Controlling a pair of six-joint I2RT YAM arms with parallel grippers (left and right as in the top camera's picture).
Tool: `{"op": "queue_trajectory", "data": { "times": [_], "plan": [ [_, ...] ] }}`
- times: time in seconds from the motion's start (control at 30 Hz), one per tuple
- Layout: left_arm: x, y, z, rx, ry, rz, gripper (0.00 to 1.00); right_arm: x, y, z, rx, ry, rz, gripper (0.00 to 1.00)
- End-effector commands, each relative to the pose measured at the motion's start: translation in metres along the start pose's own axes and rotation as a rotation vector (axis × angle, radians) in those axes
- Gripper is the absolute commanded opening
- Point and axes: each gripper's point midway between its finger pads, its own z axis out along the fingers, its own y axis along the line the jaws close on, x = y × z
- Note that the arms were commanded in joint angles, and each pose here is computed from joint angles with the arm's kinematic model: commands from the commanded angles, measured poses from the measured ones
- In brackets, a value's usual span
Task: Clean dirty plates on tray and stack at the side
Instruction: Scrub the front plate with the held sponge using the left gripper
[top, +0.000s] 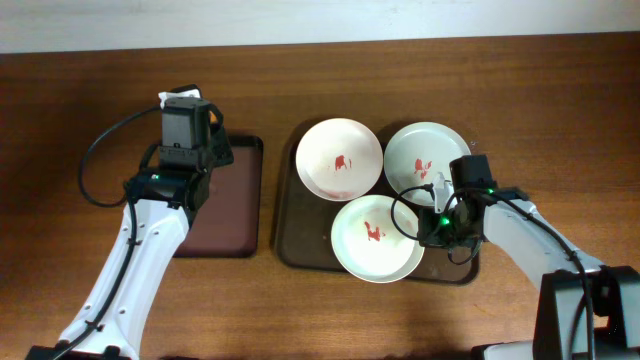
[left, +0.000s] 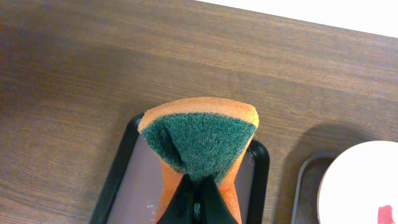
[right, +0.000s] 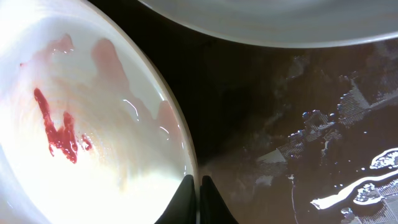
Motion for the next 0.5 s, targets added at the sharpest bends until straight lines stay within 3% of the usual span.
{"op": "queue_trajectory", "data": {
  "times": [0.0, 0.23, 0.4, 0.47],
  "plan": [
    [-0.011, 0.001, -0.011, -0.008, -0.032, -0.002, 0.0, -0.004, 0.004, -0.001, -0.004, -0.006, -0.004, 0.04],
    [0.094, -0.009, 0.041, -0.078, 0.335, 0.154, 0.0, -0.004, 0.004, -0.001, -0.004, -0.006, -0.004, 0.04],
    [0.14, -0.033, 0.063, -0.063, 0.448, 0.243, 0.0, -0.003, 0.004, -0.001, -0.004, -0.002, -0.003, 0.04],
    [0.151, -0.051, 0.064, 0.008, 0.477, 0.248, 0.0, -0.003, 0.004, -0.001, -0.004, -0.002, -0.003, 0.04]
  ]
}}
